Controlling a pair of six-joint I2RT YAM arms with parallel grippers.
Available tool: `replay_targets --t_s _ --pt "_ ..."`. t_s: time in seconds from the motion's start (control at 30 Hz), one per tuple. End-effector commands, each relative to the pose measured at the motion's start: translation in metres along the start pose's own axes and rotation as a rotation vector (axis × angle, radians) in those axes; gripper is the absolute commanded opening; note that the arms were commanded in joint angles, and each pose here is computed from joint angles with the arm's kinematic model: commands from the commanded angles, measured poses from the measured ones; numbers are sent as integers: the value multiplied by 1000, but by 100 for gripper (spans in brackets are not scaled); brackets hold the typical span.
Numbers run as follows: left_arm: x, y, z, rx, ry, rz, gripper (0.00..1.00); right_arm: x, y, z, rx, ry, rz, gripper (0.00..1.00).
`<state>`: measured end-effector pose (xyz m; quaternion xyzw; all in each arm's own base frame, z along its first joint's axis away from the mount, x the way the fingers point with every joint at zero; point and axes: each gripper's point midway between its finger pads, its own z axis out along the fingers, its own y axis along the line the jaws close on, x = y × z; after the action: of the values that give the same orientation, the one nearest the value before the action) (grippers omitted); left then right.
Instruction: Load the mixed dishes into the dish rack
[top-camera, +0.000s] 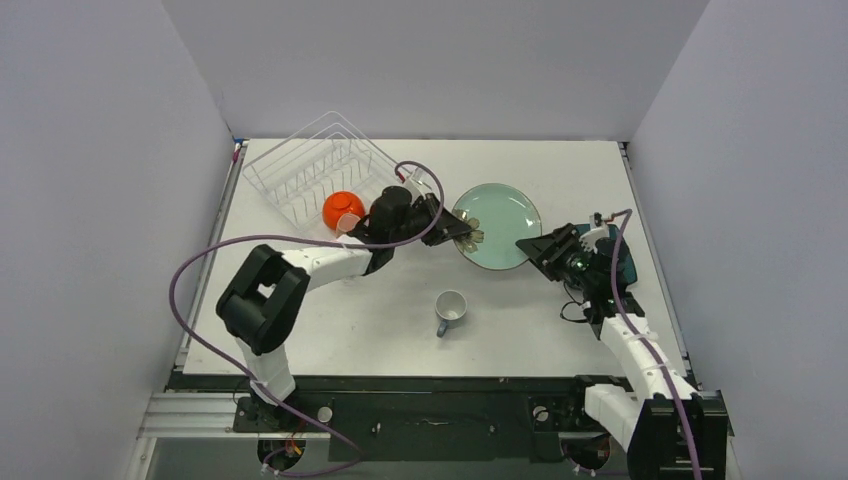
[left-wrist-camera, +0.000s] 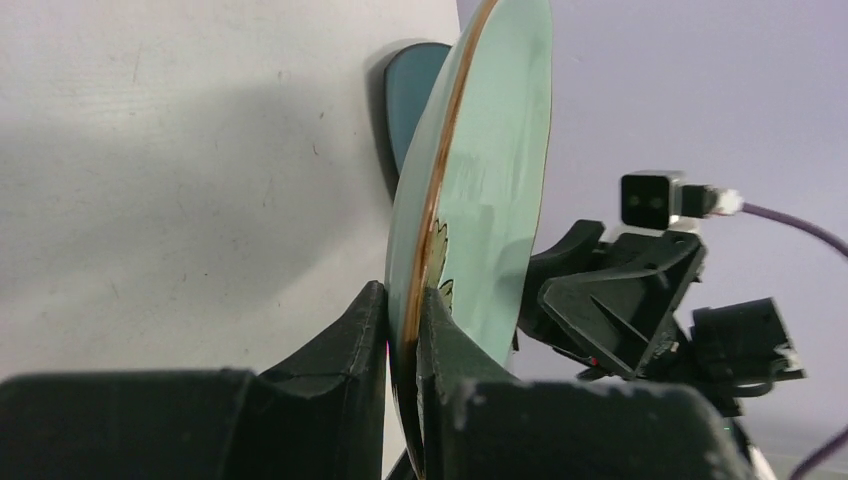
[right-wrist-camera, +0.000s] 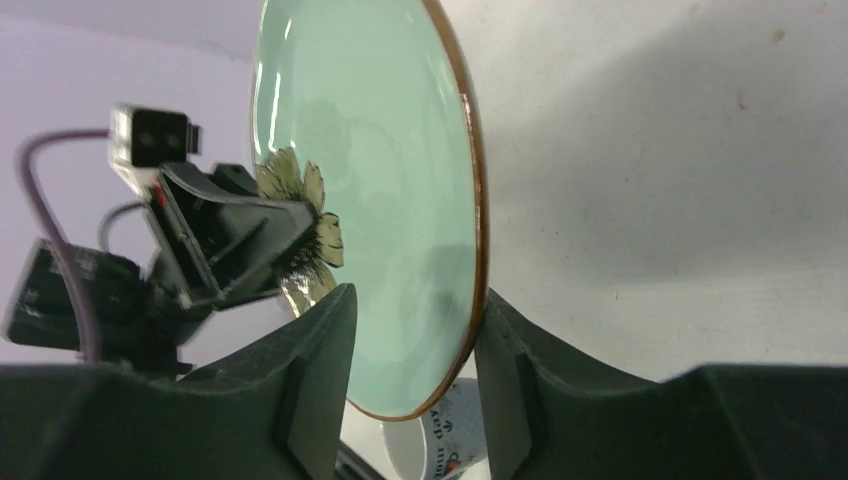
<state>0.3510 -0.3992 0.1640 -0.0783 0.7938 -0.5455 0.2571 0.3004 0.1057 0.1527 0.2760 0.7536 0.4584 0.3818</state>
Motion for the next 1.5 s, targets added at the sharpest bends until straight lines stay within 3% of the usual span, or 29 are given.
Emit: replay_targets --t_s 0.0,0.13,0.37,0.53,0.67,0.77,0.93,1.13,1.37,1.47 --pt "-13 -89 -44 184 -20 259 0 19 42 -3 -6 87 -384 48" --pt "-7 -101 -80 171 46 434 0 31 66 -10 -62 118 -536 58" --pt "17 -113 -150 210 170 638 0 51 107 -32 -274 139 -711 59" --pt "31 -114 -175 239 208 679 0 74 142 -52 -470 129 -773 57" --pt "42 -117 -191 272 259 732 0 98 157 -66 -583 182 -826 51" --pt "44 -116 -198 266 287 792 0 118 168 -78 -690 240 -833 40" --pt "37 -113 -208 261 286 793 0 143 172 -89 -762 316 -831 32" --pt "30 -113 -211 244 276 795 0 159 183 -87 -788 355 -812 3" --pt "4 -116 -212 150 179 711 1 141 196 -64 -684 82 -802 0" --pt "-8 -120 -217 127 132 684 18 125 213 -63 -685 -13 -750 0"
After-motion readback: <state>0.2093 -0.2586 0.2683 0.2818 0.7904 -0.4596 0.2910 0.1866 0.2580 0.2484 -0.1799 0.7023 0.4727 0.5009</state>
